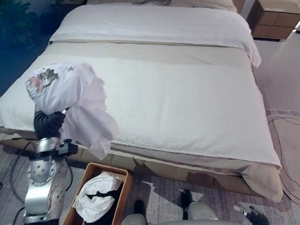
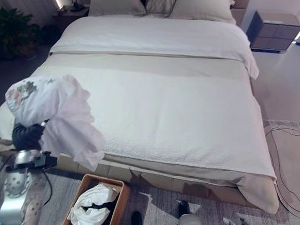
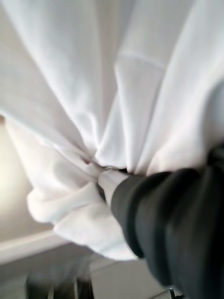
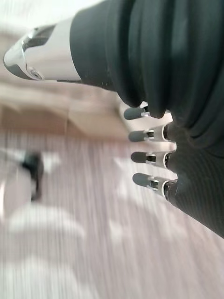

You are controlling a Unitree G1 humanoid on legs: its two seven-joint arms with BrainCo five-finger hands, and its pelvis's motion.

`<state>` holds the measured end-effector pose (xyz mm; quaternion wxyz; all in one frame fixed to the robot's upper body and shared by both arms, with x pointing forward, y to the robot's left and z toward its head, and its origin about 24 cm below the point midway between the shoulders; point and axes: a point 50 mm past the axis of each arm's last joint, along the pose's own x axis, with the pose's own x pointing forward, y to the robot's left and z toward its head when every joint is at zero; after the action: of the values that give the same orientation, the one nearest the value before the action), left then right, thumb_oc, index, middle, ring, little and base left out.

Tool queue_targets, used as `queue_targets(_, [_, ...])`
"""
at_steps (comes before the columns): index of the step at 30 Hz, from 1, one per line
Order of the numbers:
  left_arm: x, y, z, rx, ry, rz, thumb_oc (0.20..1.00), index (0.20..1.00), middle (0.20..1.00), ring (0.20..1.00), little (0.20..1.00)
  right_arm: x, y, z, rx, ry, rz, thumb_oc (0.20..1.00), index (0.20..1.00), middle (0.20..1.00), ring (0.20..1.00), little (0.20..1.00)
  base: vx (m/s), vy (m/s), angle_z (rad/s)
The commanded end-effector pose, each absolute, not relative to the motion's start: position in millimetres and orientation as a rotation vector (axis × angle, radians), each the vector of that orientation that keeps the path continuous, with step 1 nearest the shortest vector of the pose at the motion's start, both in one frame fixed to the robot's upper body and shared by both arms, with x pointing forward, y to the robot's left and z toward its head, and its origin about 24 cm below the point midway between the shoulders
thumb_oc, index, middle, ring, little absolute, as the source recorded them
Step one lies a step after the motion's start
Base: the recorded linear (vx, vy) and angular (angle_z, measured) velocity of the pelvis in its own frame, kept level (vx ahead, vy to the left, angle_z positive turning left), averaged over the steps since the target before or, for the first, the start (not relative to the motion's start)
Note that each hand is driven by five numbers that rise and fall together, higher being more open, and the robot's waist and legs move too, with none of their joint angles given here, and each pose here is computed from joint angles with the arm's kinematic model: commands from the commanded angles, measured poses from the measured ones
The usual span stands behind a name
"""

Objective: Pick up clothes into the bucket

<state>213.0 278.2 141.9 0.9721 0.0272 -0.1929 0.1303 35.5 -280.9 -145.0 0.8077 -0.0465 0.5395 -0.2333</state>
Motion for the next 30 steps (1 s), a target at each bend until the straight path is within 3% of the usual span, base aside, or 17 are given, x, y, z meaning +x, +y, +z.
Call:
queue_targets(1, [194, 286, 170, 0.151, -0.584, 0.351, 0.2, 0.2, 0.2, 0.2, 0.2, 56, -277, -145, -0.205, 1.123, -0.403, 1.0, 1.0, 1.0, 1.0, 1.0, -0.03, 0.025, 0.04])
queue_targets(14, [197, 337, 77, 0.396, -0.166, 0.759, 0.2, 0.2, 0.2, 0.2, 0.2, 124, -266, -126, -0.356, 0.878, -0.288, 1.0, 1.0, 1.0, 1.0, 1.0, -0.1, 0.031, 0.07])
queue_targets(30, [242, 373, 81, 0.548, -0.071, 0.921, 0.2, 0.2, 0.2, 0.2, 0.2, 174, -250, -105, -0.382, 0.659, -0.332, 1.0, 1.0, 1.0, 1.0, 1.0, -0.08, 0.001, -0.04])
